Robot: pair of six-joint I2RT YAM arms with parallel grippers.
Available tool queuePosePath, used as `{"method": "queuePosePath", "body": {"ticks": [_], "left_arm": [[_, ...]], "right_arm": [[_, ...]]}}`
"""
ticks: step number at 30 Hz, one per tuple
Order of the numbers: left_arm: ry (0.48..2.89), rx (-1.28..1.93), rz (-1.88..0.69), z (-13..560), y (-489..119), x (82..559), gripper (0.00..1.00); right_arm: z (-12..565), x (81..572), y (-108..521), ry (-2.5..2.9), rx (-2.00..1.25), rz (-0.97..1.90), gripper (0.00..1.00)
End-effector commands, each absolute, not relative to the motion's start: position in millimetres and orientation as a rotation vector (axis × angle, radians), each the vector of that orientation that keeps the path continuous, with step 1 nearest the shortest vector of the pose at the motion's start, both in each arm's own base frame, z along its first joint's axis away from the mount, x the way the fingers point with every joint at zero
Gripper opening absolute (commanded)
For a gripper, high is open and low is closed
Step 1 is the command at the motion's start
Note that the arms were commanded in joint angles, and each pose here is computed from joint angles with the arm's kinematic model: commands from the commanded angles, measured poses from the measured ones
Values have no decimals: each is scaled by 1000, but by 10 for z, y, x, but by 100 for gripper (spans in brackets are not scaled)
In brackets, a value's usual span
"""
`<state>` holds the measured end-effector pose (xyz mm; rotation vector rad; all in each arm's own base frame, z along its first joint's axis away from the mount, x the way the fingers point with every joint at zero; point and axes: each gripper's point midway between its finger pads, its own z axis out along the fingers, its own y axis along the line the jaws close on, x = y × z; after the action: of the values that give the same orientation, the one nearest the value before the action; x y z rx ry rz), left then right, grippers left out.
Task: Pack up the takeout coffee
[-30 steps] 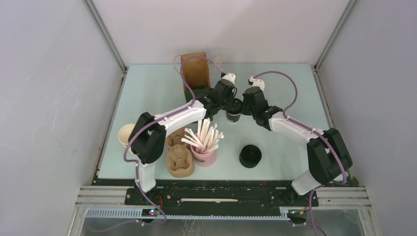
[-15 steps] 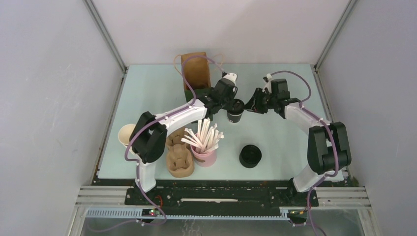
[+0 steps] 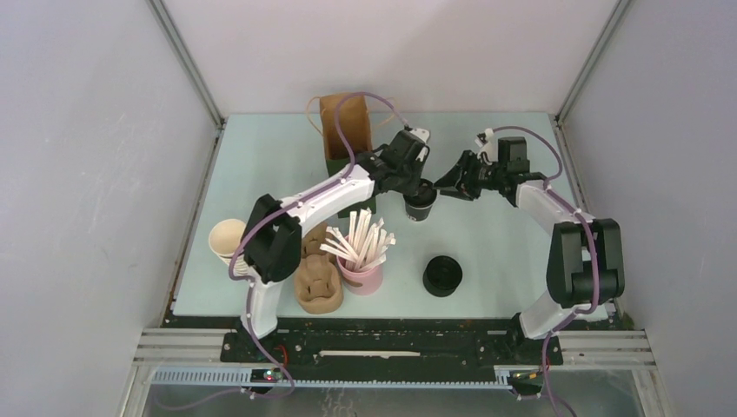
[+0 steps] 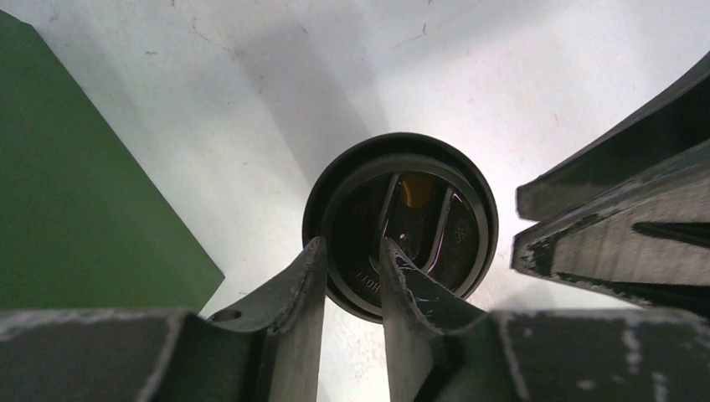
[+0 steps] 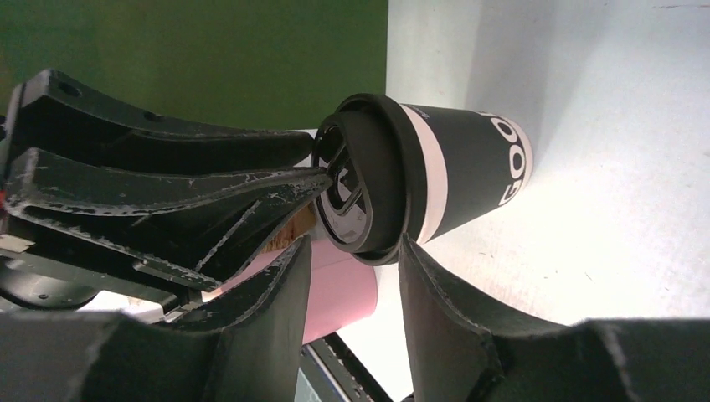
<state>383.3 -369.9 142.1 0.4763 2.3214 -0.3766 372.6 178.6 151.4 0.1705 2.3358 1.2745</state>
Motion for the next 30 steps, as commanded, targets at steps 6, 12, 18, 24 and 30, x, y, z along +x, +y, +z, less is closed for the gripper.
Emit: {"method": "queuePosePath", "body": {"ticks": [6,12,18,24,30], "left_arm": [[2364,556,-377,1729,-3683,3746,40],[2318,526,-423,2010,-3670,3764,48],[2344,522,-430,1875,-3678,3851,46],[2382,534,-433,1651,-3733,3859,41],[2412,539,-426,1459,-3747,3852,36]], "right_arm": [[1750,3621,1553,2321,71,1118,57],[1639,3520,1638,2318,87,1251,62],[1450,3581,1715,2319,121,1350,60],[1339,3634,1762,2329,141,1383,54],[1215,3627,1789,2359,148,1385,47]]}}
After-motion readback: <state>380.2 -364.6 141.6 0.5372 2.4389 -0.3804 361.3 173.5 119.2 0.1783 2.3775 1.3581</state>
